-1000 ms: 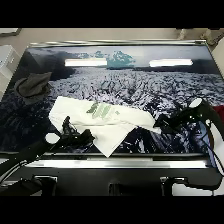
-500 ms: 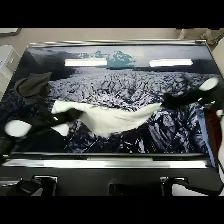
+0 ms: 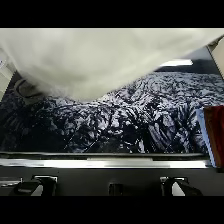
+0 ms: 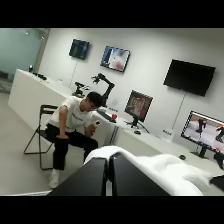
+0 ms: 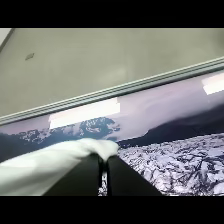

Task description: Fold the clothes and pants, and hang the long-sleeved shirts on hangers.

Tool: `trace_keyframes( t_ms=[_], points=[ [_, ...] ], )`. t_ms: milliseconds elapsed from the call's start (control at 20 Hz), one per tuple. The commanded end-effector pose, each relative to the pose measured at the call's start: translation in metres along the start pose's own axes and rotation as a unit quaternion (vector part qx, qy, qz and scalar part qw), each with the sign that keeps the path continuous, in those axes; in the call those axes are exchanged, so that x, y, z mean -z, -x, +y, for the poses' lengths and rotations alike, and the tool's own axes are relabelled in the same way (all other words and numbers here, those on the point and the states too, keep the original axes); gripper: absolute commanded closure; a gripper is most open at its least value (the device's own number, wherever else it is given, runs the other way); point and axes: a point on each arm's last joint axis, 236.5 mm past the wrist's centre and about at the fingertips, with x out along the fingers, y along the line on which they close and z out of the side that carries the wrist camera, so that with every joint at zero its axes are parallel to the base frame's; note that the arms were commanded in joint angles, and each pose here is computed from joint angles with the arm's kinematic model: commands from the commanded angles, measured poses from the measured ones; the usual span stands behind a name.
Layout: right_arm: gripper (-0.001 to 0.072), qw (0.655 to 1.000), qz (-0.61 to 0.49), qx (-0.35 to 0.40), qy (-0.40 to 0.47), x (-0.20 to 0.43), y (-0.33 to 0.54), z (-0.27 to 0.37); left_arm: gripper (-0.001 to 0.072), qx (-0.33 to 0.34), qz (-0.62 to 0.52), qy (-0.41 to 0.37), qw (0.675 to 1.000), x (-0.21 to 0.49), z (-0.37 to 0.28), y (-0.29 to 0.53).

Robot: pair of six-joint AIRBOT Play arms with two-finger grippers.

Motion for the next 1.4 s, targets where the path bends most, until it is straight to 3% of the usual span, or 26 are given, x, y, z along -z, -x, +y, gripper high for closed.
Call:
trace_keyframes(
  t_ms=[0, 200, 400, 600, 750, 950, 1350],
  points=[
    [0.0675, 0.997, 0.019, 0.078, 0.014, 0.017, 0.060, -0.013, 0.0688, -0.007, 0.040, -0.022, 0.999, 0.014, -0.003, 0.007],
    [0.0675, 0.970, 0.195, 0.146, -0.016, 0.101, 0.068, -0.050, 0.0688, -0.087, 0.103, -0.047, 0.990, 0.059, 0.058, -0.002],
    [0.0675, 0.895, 0.411, 0.152, -0.088, 0.246, 0.044, -0.085, 0.0688, -0.140, 0.293, 0.044, 0.945, 0.218, 0.135, 0.001],
    [0.0674, 0.846, 0.483, 0.173, -0.146, 0.375, 0.015, -0.127, 0.0688, -0.156, 0.415, 0.152, 0.884, 0.396, 0.164, 0.035],
    [0.0673, 0.837, 0.483, 0.192, -0.172, 0.440, 0.000, -0.150, 0.0687, -0.173, 0.452, 0.221, 0.847, 0.493, 0.162, 0.065],
    [0.0673, 0.842, 0.464, 0.214, -0.170, 0.462, -0.007, -0.169, 0.0686, -0.180, 0.512, 0.260, 0.799, 0.557, 0.148, 0.096],
    [0.0662, 0.862, 0.418, 0.221, -0.179, 0.449, -0.024, -0.176, 0.0686, -0.171, 0.495, 0.259, 0.811, 0.547, 0.144, 0.078]
  ],
)
